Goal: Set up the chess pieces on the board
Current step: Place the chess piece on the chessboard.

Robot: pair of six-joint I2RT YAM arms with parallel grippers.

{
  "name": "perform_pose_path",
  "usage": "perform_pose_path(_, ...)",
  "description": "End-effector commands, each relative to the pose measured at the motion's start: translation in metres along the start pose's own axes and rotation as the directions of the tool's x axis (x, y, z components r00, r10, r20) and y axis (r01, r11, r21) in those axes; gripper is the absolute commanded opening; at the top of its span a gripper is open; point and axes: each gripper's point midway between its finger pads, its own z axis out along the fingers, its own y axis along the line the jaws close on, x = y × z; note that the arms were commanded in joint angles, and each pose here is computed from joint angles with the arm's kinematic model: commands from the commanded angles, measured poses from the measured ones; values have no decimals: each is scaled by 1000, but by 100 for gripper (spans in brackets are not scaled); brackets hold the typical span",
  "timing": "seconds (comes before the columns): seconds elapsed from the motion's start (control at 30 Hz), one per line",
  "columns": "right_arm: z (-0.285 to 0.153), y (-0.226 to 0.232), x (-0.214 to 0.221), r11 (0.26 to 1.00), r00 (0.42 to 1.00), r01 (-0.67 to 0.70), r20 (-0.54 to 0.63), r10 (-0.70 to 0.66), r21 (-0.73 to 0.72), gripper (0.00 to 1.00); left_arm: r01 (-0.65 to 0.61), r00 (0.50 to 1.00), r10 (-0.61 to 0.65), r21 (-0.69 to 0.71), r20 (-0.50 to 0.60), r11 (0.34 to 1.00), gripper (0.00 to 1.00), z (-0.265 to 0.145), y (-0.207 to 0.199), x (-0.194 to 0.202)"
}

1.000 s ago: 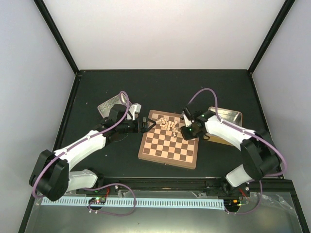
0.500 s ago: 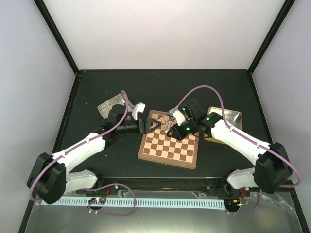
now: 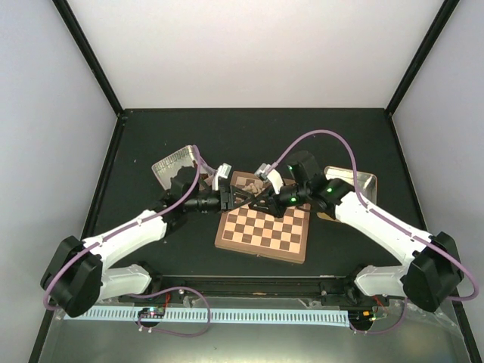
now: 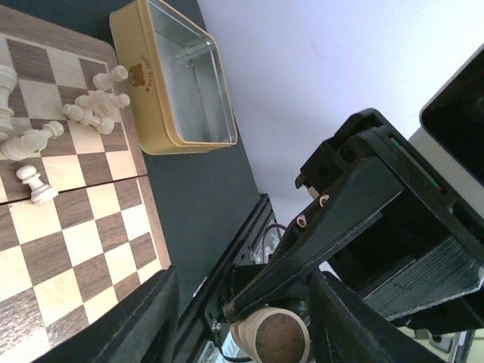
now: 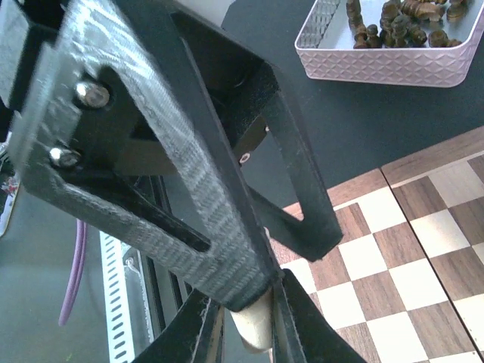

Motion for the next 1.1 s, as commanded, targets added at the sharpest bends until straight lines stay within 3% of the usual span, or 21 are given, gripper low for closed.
perform_pose_path(0.0,-4,9,-10,999,998,43,54,-41,-22,9,12,1000,-11,47,-22,999,44,3,-13,5)
perform_pose_path(0.2,-6,2,-15,1000,996,7,88,-8,16,11,5,1000,-4,51,-29,999,21,5,-17,13)
perform_pose_path(0.3,-12,3,-19,999,991,-43,128,39,31,25,0,1000,0,62,-9,998,8,2,-25,10)
perform_pose_path(0.43,-27,17,-25,995,966,-96,238,98,-20,44,87,995,-89,50,35,995,8,-4,-36,0)
perform_pose_path(0.5,-35,20,-27,992,945,-119,303,123,-31,48,156,986,-158,41,58,987,8,-7,-39,-6)
perform_pose_path(0.73,-61,33,-43,977,842,-165,497,210,-135,49,440,894,-445,89,50,894,8,-11,-46,-8)
perform_pose_path(1.07,-51,24,-50,928,789,-297,489,372,-227,44,516,846,-530,150,67,843,7,-11,-51,-16)
